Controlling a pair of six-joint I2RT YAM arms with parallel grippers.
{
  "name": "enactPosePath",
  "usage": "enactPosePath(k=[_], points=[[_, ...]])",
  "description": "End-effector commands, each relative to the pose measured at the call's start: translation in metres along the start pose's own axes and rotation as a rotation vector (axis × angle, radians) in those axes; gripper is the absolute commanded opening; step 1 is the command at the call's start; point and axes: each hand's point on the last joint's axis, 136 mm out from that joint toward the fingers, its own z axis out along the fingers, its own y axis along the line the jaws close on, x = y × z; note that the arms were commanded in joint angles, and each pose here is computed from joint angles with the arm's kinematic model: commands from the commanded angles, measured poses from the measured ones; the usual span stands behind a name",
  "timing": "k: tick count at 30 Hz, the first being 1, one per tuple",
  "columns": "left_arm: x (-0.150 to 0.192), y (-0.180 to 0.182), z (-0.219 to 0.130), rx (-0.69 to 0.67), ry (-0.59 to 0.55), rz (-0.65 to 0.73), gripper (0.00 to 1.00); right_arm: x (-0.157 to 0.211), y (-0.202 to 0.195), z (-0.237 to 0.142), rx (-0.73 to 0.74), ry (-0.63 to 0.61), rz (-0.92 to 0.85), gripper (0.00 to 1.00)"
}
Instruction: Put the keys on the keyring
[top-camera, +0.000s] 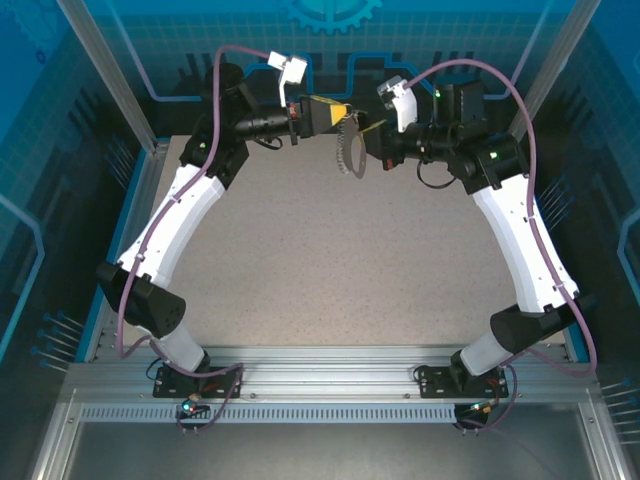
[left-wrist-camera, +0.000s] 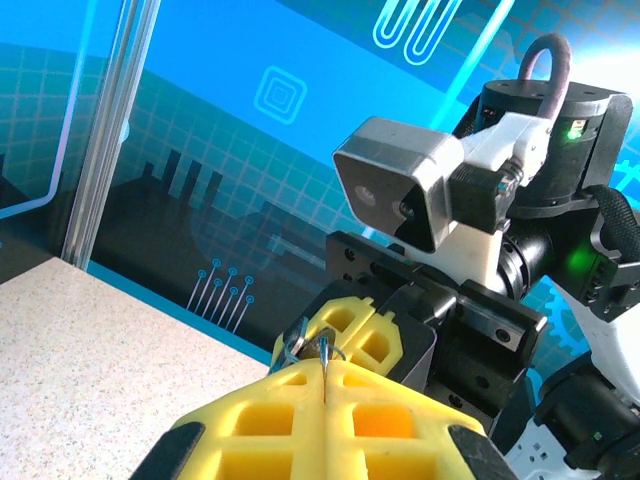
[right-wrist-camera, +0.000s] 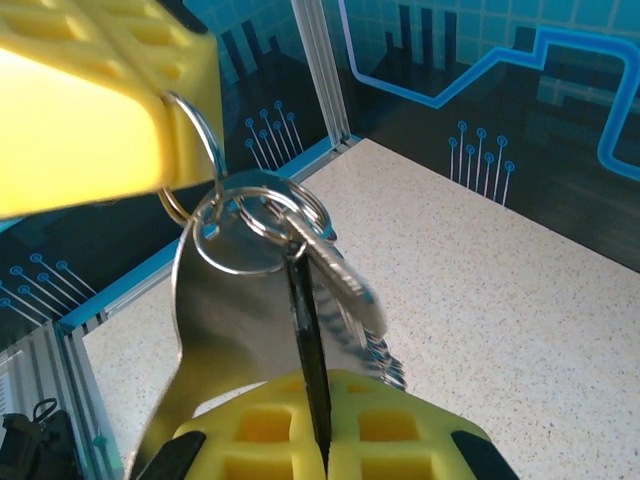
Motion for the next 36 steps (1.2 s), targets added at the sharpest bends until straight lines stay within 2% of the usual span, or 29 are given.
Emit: enactPosePath(k=[1,11,27,36], points=[[-0.016,-0.030,-0.013,0.014,-0.029,0.094,0.00,-0.012,-0.006,-0.007,0.054,-0.018,-0.019,0.00],[-0.007,-0.028,-0.012,0.009,-0.001,0.091,0.00,-0.032,0.005,0.002,0.009,-0.034,-0.048,0.00],[-0.014,-0.024,-0.016,-0.056,-0.030,0.126,0.00,0.009,-0.006,0.002,0.076,0.037,-0.014,0.00],[-0.010,-0.024,-0.014,-0.050,-0.020,0.117,0.00,-0.006,-0.001,-0.001,0.058,0.007,-0.029,0.00]])
